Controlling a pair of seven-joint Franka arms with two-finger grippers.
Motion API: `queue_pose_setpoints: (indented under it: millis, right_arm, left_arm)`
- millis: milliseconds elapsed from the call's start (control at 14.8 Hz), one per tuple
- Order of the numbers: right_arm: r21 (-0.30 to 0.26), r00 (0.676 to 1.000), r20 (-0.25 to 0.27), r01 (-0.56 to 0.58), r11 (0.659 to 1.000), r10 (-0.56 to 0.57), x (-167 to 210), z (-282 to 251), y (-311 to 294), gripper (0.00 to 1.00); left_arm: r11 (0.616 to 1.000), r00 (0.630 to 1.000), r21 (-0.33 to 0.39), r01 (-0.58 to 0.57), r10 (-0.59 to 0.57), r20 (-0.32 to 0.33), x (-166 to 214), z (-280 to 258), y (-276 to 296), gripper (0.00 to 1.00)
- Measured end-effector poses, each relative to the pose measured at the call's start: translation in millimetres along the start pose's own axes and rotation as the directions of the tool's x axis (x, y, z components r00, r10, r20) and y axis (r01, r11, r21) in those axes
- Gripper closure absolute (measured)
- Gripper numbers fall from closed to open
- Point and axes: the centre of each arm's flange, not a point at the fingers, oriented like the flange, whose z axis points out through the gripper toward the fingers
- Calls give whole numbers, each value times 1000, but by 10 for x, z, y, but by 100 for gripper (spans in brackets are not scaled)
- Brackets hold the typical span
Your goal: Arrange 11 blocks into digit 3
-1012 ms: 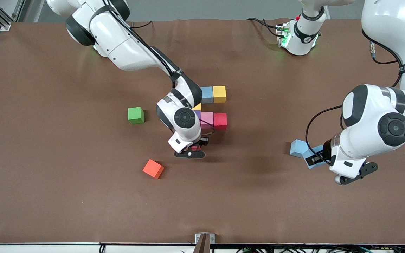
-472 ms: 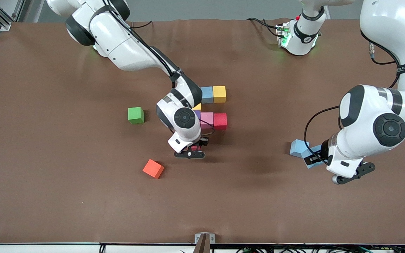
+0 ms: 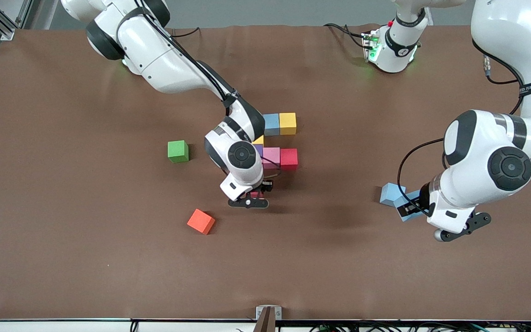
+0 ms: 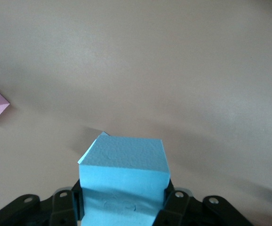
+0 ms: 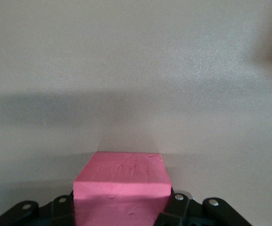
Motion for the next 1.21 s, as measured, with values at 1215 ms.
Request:
queue_pose_setpoints:
  millis: [1215]
  right_arm:
    - [-2,1000,-7,14,1000,-14,201,-811,216,0]
  left_arm:
    - [998,998,3,60,-60,2,-245,19,342,41]
